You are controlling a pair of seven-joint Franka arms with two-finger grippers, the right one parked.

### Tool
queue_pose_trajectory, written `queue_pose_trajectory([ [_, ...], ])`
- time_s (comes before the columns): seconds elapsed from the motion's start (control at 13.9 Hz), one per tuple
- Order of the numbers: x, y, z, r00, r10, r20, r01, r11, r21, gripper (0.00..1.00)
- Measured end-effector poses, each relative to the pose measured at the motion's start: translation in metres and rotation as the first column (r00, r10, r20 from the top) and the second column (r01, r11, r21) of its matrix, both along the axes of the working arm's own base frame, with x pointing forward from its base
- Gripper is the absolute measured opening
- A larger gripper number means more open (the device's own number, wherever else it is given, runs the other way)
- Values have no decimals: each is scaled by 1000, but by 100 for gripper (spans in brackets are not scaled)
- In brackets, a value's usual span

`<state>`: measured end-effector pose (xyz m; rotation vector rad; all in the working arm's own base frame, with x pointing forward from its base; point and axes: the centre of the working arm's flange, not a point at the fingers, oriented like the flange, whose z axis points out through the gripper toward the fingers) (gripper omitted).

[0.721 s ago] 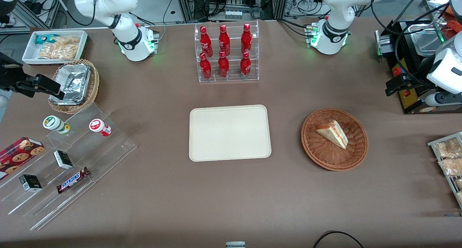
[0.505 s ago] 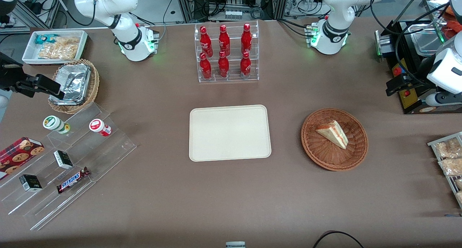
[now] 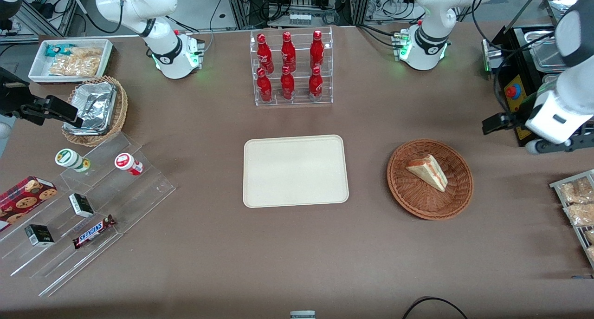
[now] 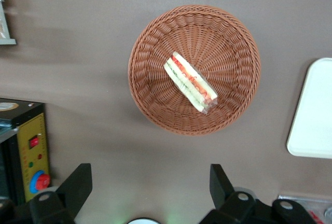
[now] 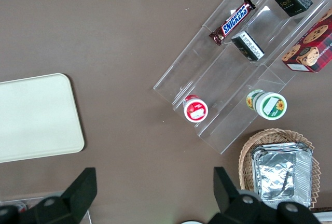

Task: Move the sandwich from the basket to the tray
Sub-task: 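Move the left gripper over the wicker basket toward the sandwich, then lower the open left gripper and close it on the wrapped sandwich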

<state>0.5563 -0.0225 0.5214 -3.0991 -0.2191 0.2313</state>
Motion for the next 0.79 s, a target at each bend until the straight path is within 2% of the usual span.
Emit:
queue_pose_trajectory([
  [0.22,-4,-22,-58,997,68,23,-68,998,12,100],
  [0.36,-13,-38,-101,987,151,56,-153,988,18,100],
  [0.5,-23,-50,-138,953,283,111,-286,958,10,100],
  [0.58,-30,-56,-154,935,331,123,-335,942,6,100],
  [0.72,-41,-67,-178,905,408,115,-413,911,14,100],
  [0.79,-42,-71,-183,883,453,124,-457,889,9,100],
])
